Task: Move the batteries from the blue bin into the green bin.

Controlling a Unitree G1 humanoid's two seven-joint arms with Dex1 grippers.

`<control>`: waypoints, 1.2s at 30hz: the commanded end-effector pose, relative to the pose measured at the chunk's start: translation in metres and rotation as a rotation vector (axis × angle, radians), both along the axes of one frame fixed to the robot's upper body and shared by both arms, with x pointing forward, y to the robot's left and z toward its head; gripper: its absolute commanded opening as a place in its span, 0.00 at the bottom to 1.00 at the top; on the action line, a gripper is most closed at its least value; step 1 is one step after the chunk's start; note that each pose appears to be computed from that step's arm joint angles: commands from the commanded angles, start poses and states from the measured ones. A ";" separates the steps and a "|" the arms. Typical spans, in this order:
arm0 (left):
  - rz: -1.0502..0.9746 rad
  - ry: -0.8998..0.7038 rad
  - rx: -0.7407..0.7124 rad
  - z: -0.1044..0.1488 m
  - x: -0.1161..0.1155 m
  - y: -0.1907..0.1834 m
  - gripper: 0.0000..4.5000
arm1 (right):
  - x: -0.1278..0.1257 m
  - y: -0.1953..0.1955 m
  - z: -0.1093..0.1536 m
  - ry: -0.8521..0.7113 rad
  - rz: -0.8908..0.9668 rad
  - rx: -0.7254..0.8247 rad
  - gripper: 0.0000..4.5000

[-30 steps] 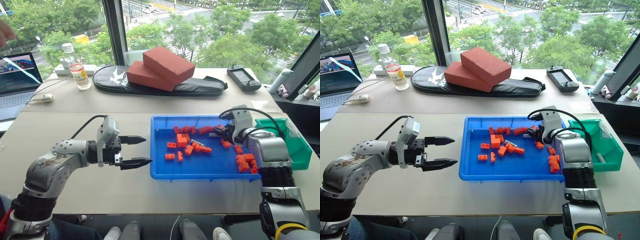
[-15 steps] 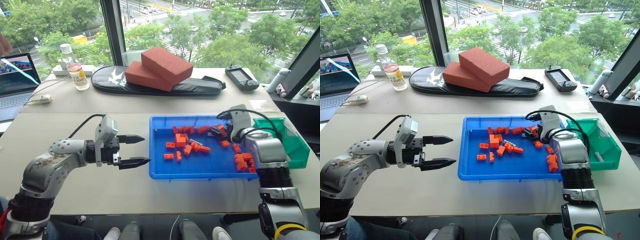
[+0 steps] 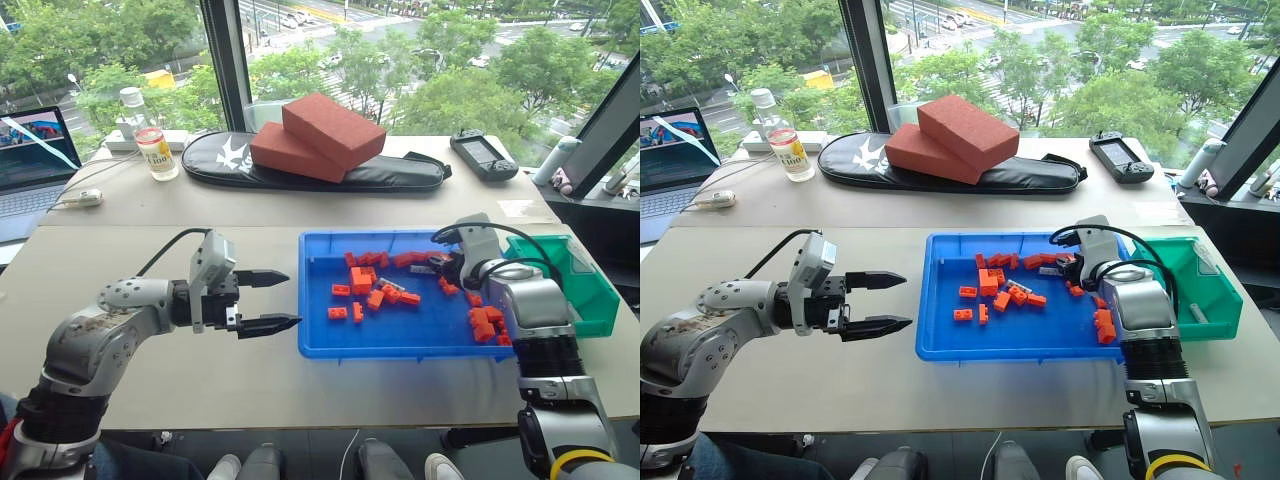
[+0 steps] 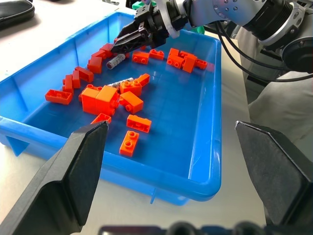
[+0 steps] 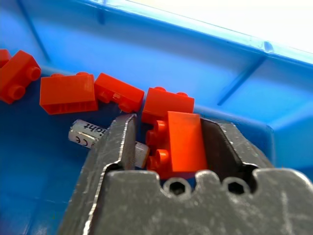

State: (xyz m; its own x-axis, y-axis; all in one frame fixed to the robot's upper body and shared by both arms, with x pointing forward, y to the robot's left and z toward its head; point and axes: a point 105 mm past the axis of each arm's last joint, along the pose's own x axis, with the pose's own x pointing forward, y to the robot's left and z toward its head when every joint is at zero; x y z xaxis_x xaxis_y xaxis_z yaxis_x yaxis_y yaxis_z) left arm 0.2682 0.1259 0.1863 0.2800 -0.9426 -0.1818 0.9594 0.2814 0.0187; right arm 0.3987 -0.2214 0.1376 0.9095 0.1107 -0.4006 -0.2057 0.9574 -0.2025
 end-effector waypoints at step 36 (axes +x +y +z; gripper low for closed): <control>-0.003 -0.032 -0.013 0.004 0.000 -0.006 1.00 | -0.044 0.010 0.023 0.036 0.165 -0.078 1.00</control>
State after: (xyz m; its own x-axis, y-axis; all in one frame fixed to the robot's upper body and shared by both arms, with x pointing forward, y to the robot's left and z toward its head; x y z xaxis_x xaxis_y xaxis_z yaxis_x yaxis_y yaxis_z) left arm 0.2705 0.1205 0.1799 0.2736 -0.9447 -0.1810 0.9603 0.2789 -0.0038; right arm 0.3449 -0.1992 0.1570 0.8326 0.2792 -0.4785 -0.4203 0.8810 -0.2173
